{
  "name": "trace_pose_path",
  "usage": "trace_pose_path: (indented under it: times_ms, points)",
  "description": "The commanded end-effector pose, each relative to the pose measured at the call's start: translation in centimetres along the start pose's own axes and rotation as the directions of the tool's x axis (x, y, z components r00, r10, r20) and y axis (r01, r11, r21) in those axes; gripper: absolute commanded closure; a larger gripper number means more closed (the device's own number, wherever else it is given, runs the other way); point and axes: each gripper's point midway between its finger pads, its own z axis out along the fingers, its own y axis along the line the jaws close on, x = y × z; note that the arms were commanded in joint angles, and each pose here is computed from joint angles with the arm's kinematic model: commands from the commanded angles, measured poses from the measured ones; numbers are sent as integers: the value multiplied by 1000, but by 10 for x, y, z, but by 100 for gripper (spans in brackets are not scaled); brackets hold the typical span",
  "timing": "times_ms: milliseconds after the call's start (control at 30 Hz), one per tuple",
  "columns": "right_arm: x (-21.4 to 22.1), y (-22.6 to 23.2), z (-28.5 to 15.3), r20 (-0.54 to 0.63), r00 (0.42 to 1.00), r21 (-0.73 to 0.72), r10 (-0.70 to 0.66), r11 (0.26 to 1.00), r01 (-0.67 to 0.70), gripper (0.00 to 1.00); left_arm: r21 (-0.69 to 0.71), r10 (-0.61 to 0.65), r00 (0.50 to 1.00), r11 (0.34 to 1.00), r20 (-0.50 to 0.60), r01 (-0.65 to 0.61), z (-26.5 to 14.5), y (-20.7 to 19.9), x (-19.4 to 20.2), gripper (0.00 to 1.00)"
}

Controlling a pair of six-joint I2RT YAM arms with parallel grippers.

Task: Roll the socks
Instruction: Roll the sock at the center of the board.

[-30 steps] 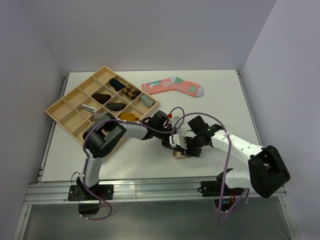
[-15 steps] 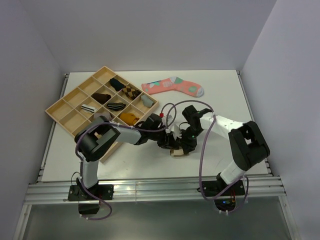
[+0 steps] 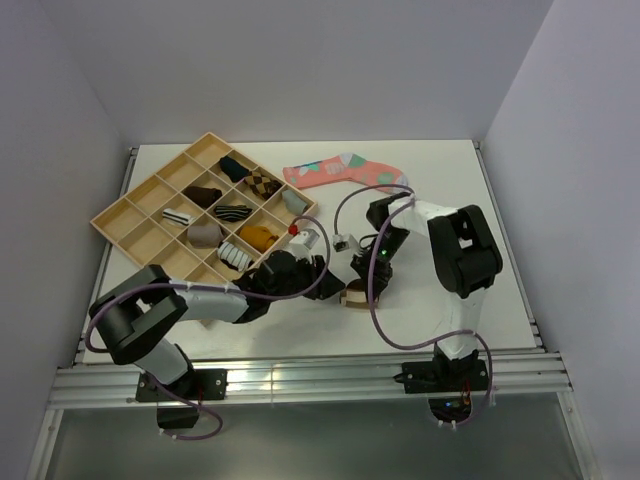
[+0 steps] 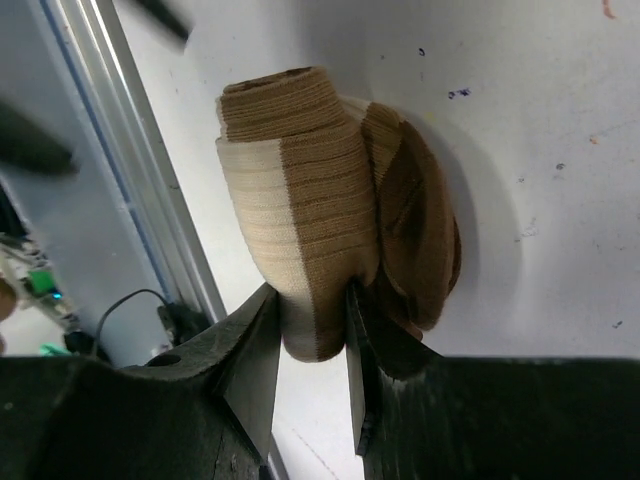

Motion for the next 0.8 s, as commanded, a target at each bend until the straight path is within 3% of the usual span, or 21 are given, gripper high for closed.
trace_pose_path:
  times_ms: [0, 300, 767]
  points:
    - [7, -11, -2, -48, 998, -1, 47, 999, -47, 84, 23, 210, 971, 977, 114, -214, 6, -25, -23, 57]
    - [7, -15, -7, -56, 993, -20, 102, 994, -103, 84, 68, 369, 929, 927, 29, -370, 30, -30, -9, 52]
    - [8, -20, -10, -72, 986, -17, 147, 989, -149, 84, 150, 393, 913, 914, -110, -376, 51, -17, 31, 49]
